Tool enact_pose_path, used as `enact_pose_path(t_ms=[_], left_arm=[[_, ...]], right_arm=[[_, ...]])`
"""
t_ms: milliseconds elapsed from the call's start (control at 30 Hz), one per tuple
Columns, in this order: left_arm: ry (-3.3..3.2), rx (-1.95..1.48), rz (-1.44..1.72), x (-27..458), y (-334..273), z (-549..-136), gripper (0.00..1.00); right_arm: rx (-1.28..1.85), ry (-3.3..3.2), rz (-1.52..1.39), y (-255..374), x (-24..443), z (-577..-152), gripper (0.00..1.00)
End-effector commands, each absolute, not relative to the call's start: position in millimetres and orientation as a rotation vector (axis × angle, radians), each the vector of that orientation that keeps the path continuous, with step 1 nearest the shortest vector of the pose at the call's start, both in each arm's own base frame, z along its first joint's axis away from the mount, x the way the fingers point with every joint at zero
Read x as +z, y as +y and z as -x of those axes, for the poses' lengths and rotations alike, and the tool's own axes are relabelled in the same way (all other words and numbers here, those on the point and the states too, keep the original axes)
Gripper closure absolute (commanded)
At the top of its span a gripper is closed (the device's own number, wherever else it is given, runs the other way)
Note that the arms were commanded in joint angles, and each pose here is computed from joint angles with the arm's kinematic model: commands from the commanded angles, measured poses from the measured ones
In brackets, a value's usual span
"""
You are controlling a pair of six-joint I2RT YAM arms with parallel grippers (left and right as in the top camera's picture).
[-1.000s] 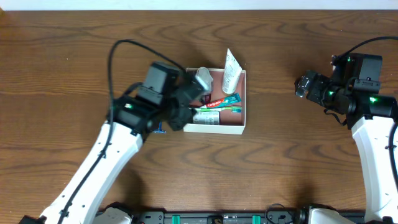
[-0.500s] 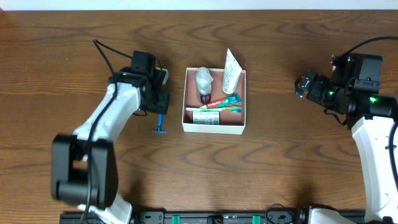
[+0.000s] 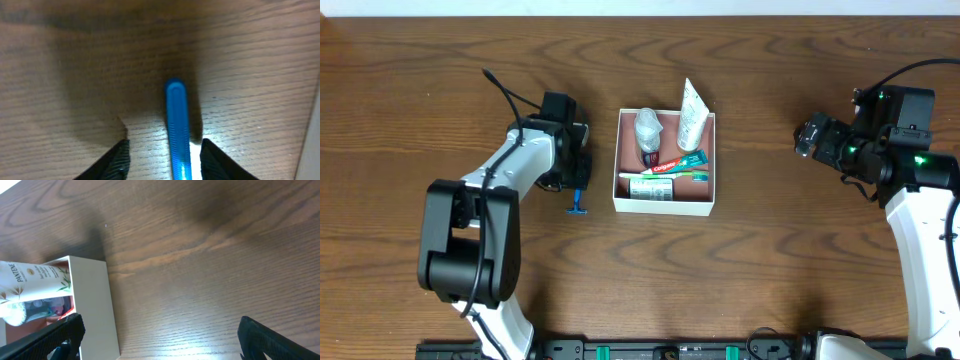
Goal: Pack container
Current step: 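Move the left gripper to the blue razor and grasp it, then place the blue razor into the box with the left gripper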
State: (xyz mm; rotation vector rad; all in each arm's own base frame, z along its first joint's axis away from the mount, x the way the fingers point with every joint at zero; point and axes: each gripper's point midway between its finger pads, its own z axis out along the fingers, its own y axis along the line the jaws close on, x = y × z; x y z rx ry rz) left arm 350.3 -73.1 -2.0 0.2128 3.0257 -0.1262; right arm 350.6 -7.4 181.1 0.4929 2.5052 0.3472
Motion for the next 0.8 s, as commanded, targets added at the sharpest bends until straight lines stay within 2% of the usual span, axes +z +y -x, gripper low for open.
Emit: enact_pose_path(t_ms=[0,133,200,467,767], left_arm=[[3.063,-0.104,-0.187,-8.9,-68.2,-343.7,0.62],[3.068,-0.104,-0.187,-9.0,-68.0,-342.3,0.78],[3.074,-0.103,-0.187,-9.0,-67.8,-340.9,0.94],[3.051,-0.105,-0.188,20.4,-67.5,-340.3,0.94],[2.802,-0.206,-0.264,141.7,-90.4,-336.4,0.94]], right_arm=[[0.353,2.494,-0.506,-9.5,183.7,-352.3,0.01],[0.353,2.495,-0.506,-9.4,183.6,-352.2,0.01],[0.353,2.494,-0.506,-9.5,183.7,-352.3,0.01],[0.353,2.495,-0.507,-9.6,183.6,-352.2,0.01],[0.353,2.494,-0.506,-9.5,183.7,-352.3,0.01]])
